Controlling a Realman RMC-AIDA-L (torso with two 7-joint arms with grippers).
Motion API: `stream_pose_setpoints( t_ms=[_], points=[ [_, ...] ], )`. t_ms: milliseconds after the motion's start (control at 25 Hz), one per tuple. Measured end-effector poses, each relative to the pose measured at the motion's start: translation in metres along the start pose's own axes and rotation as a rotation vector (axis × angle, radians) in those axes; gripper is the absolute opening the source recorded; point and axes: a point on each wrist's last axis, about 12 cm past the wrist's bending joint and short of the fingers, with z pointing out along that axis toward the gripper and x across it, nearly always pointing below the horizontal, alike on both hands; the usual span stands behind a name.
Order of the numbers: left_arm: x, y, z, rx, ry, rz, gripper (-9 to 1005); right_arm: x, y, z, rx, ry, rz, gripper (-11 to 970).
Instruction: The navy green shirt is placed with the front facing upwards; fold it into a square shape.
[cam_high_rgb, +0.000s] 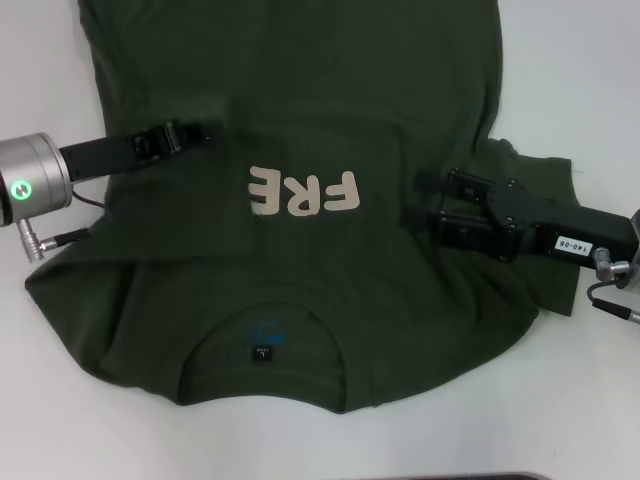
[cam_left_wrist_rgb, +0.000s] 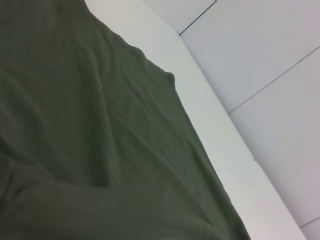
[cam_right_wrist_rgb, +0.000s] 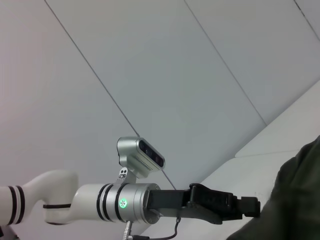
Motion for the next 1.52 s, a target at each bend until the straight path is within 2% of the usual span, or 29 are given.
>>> stream_pose_setpoints(
  t_ms=[400,520,640,840,1040,1160,1520],
  points=[
    [0.001,0.001,0.0,0.004,-0.014,-0.003,348,0.001,0.0,-0.001,0.0,-0.001,0.001,882],
    [-0.002,0.001,-0.007,0.014,-0.054,0.004,405,0.0,0.0,-0.001,-0.001,-0.002,0.001,883],
    [-0.002,-0.002,-0.019,0.077,-0.115,0.03,461,0.0,0.0,-0.001,0.001,-0.01,0.001,883],
    [0.004,-0.017,-0.034,0.243,-0.166,0.137,556,-0.004,0.003,-0.011,-0.014,-0.028,0.01,884],
    [0.008,-0.025,-0.037,0.31,-0.151,0.163,816,-0.016,0.004,-0.037,-0.02,-0.053,0.098,883],
    [0.01,-0.026,-0.038,0.322,-0.155,0.181,892,-0.026,0.002,-0.058,0.01,-0.035,0.187,883],
    [0.01,-0.029,-0.039,0.348,-0.213,0.244,876,-0.065,-0.001,-0.128,0.209,0.025,0.459,884]
  ],
)
